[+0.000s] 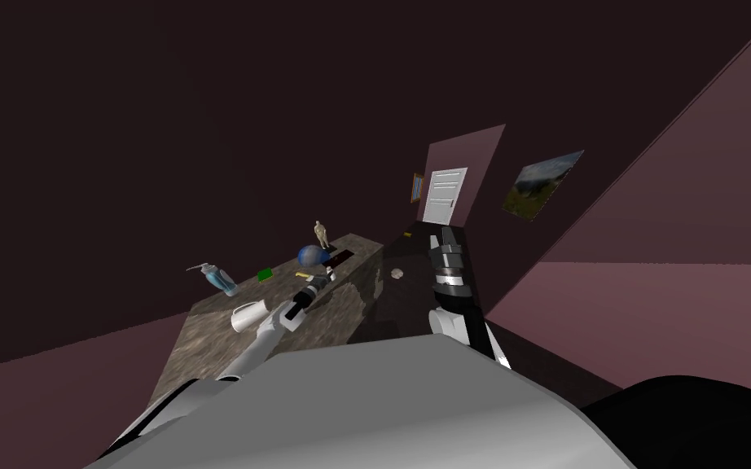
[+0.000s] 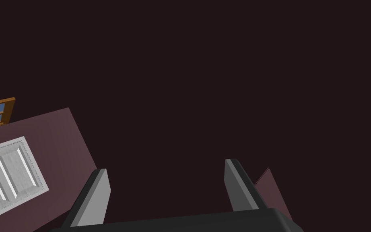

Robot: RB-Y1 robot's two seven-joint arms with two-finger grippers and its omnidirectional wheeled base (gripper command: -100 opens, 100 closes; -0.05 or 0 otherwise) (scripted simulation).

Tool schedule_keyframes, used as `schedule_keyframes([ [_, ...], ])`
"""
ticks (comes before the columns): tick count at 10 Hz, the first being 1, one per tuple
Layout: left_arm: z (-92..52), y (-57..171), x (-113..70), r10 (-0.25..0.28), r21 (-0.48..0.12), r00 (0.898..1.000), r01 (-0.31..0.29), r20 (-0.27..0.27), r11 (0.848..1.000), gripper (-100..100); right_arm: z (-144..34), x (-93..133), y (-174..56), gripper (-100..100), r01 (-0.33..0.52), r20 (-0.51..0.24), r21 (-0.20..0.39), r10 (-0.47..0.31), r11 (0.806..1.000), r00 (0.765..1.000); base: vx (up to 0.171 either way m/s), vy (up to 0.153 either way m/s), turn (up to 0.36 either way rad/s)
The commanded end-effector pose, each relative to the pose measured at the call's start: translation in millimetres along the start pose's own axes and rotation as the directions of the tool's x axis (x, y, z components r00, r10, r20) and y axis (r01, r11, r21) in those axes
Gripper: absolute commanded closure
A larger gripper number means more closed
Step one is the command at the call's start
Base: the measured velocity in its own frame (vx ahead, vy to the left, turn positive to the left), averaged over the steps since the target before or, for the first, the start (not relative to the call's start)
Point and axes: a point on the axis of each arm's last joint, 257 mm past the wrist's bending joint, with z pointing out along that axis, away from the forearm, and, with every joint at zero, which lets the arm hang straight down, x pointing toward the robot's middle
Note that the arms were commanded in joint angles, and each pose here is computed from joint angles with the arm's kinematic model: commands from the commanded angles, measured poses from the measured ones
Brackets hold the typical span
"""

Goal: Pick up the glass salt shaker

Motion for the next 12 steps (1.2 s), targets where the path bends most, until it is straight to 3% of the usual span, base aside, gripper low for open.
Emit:
schedule_keyframes([
  [1,-8.8,-6,4.9,-0.003,0.007,1.000,0.003,0.000,1.000,100,0.0,0,0,0,0.000,0.000,0.000,0.000,1.000,1.000,0.027,0.010,0.001],
  [5,-25.0,-12,10.7,-0.007,0.000,1.000,0.007,0.000,1.000,100,0.0,0,0,0,0.000,0.000,0.000,0.000,1.000,1.000,0.029,0.010,-0.024],
  [10,-58.3,-17,24.3,-0.014,-0.031,1.000,0.013,-0.016,0.999,100,0.0,0,0,0,0.000,0.000,0.000,0.000,1.000,1.000,0.047,0.022,-0.039],
  [12,-59.3,-23,16.4,-0.009,-0.019,1.000,0.009,0.002,1.000,100,0.0,0,0,0,0.000,0.000,0.000,0.000,1.000,1.000,0.010,0.003,0.011],
])
